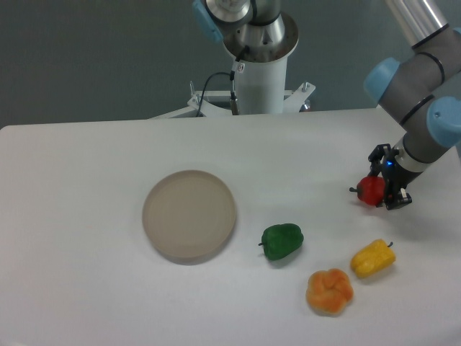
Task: Place the red pepper on the table
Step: 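Lower the red pepper onto the table surface beside the gripper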
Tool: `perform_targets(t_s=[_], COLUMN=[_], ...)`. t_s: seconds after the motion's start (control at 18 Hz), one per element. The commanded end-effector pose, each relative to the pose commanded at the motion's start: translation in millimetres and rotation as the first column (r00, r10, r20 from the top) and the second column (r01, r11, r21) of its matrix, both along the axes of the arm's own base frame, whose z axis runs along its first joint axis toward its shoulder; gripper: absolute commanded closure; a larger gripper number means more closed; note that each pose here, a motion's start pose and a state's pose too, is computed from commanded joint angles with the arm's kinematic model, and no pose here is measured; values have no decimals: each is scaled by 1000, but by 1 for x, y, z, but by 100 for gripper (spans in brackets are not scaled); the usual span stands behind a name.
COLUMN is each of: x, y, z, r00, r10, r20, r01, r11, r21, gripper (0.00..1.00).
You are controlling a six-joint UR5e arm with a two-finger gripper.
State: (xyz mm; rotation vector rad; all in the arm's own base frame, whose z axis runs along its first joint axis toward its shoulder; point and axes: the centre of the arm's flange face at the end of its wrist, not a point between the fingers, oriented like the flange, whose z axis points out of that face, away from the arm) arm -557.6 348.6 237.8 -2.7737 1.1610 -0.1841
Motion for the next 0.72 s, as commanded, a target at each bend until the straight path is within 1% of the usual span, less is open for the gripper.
perform_targets(t_s=[0.61, 0.72], x=[6, 5], y=[-2, -2], z=[-9, -10], r00=[1000, 1000], r10=[2, 2], r20=[15, 3], r01=[-1, -2], r11=[1000, 1000], r21=[-5, -1], gripper=[63, 63])
